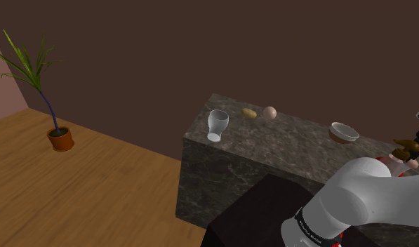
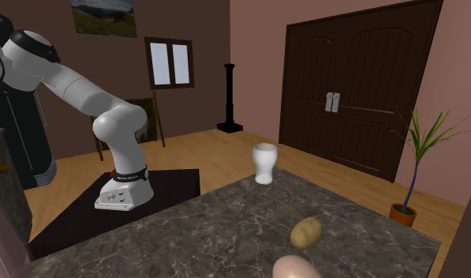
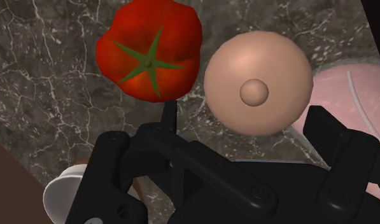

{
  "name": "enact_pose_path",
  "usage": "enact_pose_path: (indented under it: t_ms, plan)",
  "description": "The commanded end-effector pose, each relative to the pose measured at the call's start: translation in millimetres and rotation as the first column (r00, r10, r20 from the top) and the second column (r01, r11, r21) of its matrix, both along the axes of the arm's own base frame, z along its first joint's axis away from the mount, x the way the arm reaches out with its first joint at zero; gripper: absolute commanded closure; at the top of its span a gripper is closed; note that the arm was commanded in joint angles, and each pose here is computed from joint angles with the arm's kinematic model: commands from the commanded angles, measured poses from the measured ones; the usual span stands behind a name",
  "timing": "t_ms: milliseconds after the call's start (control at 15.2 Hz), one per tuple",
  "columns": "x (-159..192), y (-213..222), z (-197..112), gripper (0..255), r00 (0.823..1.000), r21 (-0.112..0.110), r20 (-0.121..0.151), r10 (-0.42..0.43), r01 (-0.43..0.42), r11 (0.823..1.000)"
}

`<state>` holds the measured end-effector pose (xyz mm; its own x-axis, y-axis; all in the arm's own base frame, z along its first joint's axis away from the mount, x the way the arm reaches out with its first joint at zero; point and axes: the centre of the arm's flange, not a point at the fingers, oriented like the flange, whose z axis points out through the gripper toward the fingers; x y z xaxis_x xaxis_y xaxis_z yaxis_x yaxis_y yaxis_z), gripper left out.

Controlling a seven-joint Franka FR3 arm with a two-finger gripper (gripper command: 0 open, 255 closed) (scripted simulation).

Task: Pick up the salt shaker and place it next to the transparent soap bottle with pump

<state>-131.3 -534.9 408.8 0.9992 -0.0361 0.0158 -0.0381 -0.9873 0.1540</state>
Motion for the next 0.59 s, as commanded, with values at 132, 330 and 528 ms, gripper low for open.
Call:
enact_pose_path:
  t_ms: [132,330,528]
  plan:
    - [0,6,39,0,1.0,0.0,0.0,0.0,0.0,1.0]
    - [-1,8,49,0,1.0,0.0,0.0,0.0,0.0,1.0]
    - [-1,8,49,0,1.0,0.0,0.0,0.0,0.0,1.0]
